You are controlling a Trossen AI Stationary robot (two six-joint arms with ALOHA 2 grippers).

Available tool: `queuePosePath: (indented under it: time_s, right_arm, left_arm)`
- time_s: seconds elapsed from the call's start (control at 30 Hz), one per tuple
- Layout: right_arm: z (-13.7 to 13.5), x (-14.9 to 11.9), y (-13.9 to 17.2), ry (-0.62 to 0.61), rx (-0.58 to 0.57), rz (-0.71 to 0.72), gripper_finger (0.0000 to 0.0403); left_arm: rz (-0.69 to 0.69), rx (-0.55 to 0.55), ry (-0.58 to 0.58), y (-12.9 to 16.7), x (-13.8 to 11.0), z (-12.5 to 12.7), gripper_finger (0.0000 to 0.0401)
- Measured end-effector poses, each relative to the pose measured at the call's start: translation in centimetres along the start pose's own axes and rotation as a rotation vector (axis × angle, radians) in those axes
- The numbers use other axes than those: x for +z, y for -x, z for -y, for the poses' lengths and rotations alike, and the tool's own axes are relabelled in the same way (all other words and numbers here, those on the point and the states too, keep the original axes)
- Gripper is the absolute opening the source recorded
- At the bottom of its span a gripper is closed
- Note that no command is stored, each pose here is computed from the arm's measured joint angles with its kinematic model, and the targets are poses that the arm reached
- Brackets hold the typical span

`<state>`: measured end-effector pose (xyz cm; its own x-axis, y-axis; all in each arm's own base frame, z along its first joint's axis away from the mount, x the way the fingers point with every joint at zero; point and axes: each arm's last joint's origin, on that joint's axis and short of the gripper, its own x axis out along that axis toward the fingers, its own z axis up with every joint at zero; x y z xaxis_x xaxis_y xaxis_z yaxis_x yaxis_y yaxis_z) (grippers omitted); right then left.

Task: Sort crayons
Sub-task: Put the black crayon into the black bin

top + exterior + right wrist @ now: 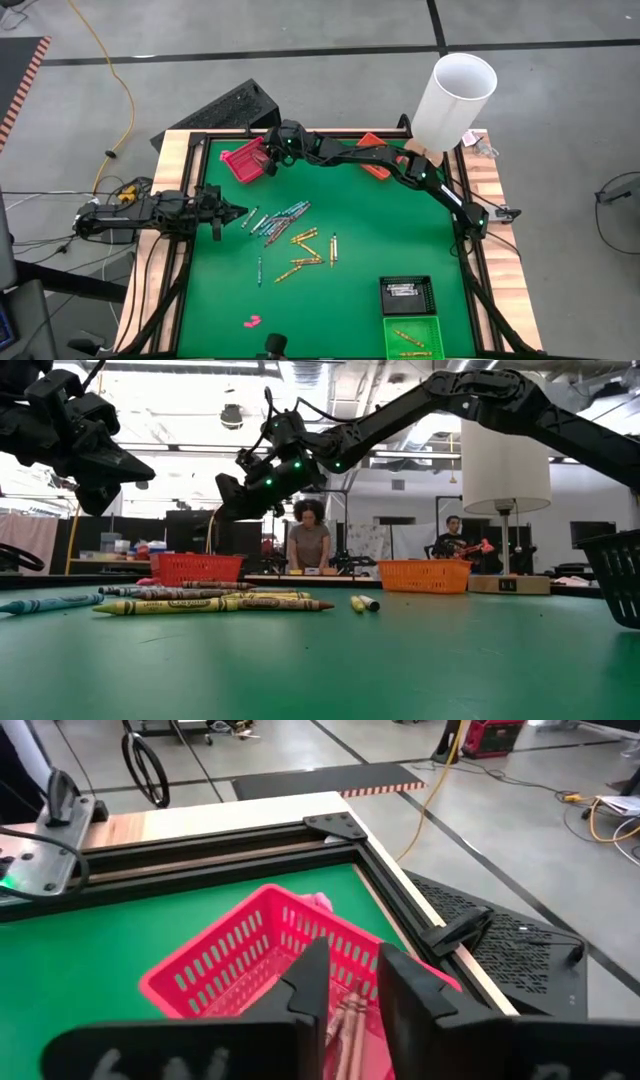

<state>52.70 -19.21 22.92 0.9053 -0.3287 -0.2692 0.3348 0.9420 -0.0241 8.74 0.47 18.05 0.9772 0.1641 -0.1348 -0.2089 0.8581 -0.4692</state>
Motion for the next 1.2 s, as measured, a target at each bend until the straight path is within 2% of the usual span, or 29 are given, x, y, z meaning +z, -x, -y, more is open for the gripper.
queuePosePath:
  time_s: [0.13, 0.37, 0.53, 0.63, 0.9, 1.07, 1.2]
  right_arm:
    - [-0.1, 0.0, 0.0, 0.006, 0.026, -0.001, 0.01]
    - [-2.1, 1.8, 1.5, 0.082, 0.299, 0.007, 0.0102]
    - [-4.6, 1.1, 1.8, 0.171, 0.427, -0.047, 0.0102]
    - [-6.4, 0.6, 1.6, 0.241, 0.46, -0.037, 0.0102]
    - [-10.1, -2.4, 0.3, 0.277, 0.524, -0.057, 0.0102]
    - [-10.5, -4.4, -0.8, 0.265, 0.516, -0.065, 0.0102]
    - [-10.5, -4.6, -1.0, 0.269, 0.513, -0.056, 0.0102]
  left_arm:
    - [0.0, 0.0, 0.0, 0.0, 0.0, 0.0, 0.0]
    - [0.0, 0.0, 0.001, 0.0, 0.0, 0.0, 0.0]
    - [0.0, 0.0, 0.0, 0.0, 0.0, 0.0, 0.0]
    - [0.0, 0.0, 0.0, 0.0, 0.0, 0.0, 0.0]
    - [-0.001, 0.0, 0.001, 0.0, 0.0, 0.0, 0.0]
    - [-0.007, 0.002, 0.012, 0.0, -0.1, 0.0, 0.0]
    - [-0.016, -0.003, 0.021, 0.0, -0.1, 0.0, 0.0]
